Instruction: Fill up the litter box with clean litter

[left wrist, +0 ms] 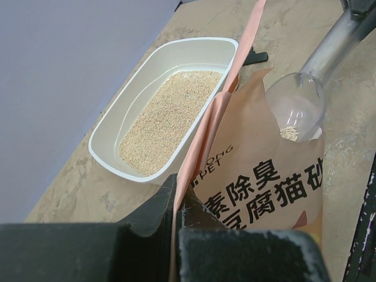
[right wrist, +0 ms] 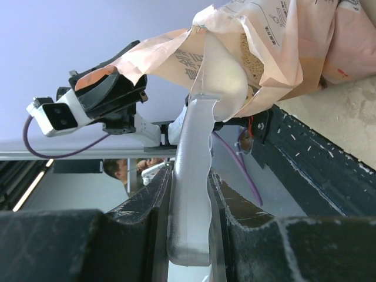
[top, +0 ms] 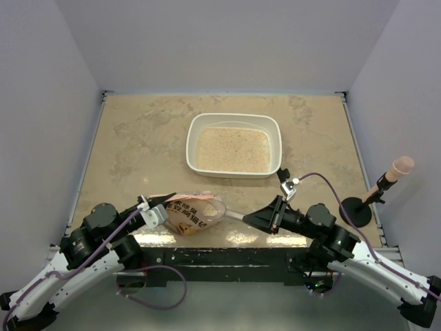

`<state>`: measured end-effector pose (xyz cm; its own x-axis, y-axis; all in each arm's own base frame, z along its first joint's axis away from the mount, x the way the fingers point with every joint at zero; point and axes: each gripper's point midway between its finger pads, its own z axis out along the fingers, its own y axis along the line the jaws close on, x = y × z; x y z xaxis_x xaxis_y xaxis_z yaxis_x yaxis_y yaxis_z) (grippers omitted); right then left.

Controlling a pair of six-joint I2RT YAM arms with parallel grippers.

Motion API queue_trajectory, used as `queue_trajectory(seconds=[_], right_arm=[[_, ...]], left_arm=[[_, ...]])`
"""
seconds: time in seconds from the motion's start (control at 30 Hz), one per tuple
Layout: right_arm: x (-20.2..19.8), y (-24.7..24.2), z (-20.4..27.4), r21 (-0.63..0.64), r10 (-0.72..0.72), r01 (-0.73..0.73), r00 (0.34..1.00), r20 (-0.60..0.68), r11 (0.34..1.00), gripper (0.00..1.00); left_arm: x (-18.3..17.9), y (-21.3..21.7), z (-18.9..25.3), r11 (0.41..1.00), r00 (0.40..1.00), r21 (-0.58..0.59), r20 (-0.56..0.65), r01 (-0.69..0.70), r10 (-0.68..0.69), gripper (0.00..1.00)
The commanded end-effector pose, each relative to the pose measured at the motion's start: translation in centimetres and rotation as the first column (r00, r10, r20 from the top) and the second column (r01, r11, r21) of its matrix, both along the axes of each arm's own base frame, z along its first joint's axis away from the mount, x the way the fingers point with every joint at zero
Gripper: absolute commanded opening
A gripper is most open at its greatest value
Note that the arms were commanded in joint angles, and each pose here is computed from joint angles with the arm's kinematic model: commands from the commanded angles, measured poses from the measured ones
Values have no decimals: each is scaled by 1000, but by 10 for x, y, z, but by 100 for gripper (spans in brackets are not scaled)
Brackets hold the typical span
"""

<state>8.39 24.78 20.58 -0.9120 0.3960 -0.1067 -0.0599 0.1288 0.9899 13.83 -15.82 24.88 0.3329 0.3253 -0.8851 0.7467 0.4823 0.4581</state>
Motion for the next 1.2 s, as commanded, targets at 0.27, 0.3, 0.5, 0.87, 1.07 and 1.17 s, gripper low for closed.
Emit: queue_trajectory(seconds=[0.27, 0.3, 0.5, 0.87, 1.07, 1.17], right_arm=[[1, -17, 0, -20, -73, 72, 996, -54, 997, 0], [1, -19, -2, -28, -77, 75, 995, -58, 997, 0], [0, -36, 7, -12, -131, 130, 990, -58, 991, 0], [-4, -47, 23, 23, -148, 149, 988, -39, 989, 0], [-4, -56, 45, 57, -178, 179, 984, -14, 982, 0], [-4, -59, 53, 70, -185, 185, 983, -6, 980, 0]], left_arm=[[1, -1, 35, 993, 997, -119, 73, -2, 11, 0], [1, -1, 35, 993, 997, -120, 73, -2, 11, 0], [3, 0, 36, 992, 997, -128, 75, -14, 24, 0], [5, 2, 35, 991, 997, -129, 69, -31, 40, 0], [6, 2, 36, 990, 996, -134, 70, -37, 47, 0], [6, 2, 36, 991, 997, -130, 69, -37, 46, 0]])
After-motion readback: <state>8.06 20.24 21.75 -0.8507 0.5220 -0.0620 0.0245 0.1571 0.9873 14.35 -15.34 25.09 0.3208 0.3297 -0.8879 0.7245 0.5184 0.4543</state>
